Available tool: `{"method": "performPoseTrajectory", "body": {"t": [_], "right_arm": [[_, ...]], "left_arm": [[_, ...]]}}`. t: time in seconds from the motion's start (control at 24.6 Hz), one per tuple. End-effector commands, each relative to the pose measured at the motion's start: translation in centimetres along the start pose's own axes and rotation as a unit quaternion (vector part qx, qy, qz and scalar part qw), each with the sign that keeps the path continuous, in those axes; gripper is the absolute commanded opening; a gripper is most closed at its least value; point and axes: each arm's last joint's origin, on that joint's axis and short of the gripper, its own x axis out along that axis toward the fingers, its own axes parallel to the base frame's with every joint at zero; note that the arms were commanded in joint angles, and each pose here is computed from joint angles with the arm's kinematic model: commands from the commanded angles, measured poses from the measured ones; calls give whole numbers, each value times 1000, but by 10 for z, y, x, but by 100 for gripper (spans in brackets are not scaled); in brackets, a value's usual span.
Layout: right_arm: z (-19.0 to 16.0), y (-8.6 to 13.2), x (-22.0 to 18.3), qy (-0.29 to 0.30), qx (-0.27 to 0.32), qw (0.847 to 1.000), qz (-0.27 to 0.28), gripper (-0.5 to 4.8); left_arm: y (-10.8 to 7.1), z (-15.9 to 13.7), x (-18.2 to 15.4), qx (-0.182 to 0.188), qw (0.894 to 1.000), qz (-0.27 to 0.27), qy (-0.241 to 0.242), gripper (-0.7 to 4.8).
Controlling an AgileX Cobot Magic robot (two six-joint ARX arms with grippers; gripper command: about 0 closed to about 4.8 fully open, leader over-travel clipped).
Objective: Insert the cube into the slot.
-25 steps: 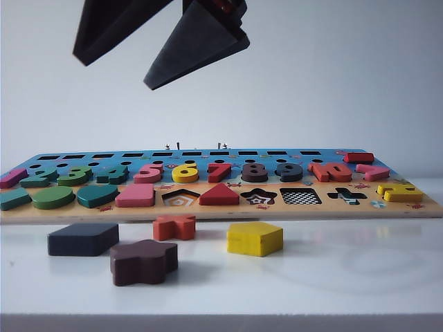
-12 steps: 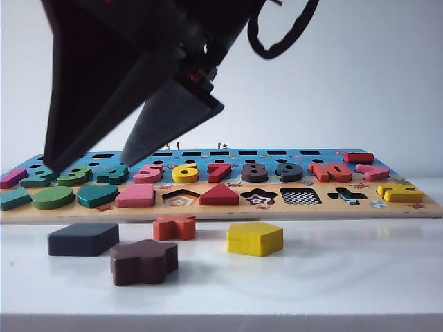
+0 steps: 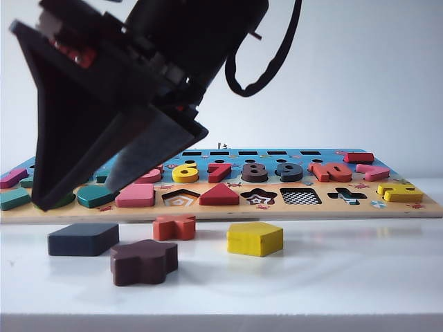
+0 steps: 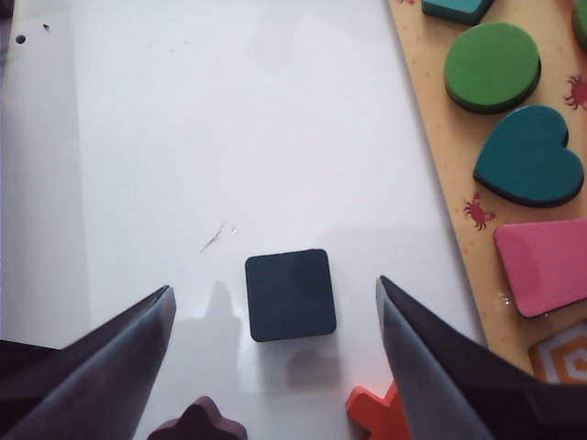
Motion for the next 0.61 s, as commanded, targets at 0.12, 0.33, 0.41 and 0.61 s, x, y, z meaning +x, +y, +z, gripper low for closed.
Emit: {"method": "performPoseTrajectory", "body": {"t": [0.12, 0.33, 0.41, 0.61], "right_arm": [[1, -1, 6, 0, -13, 1000, 0, 369], [1, -1, 7, -1, -22, 1000, 0, 349], [2, -2, 7, -6, -28, 1000, -2, 339], [0, -2, 13, 1, -27, 1000, 0, 332]], "left_arm": [[0, 2, -1, 8, 1000, 0, -5, 17], [0, 2, -1, 8, 1000, 0, -5, 17], [0, 2, -1, 8, 1000, 0, -5, 17], [0, 2, -1, 8, 1000, 0, -5, 17]]}}
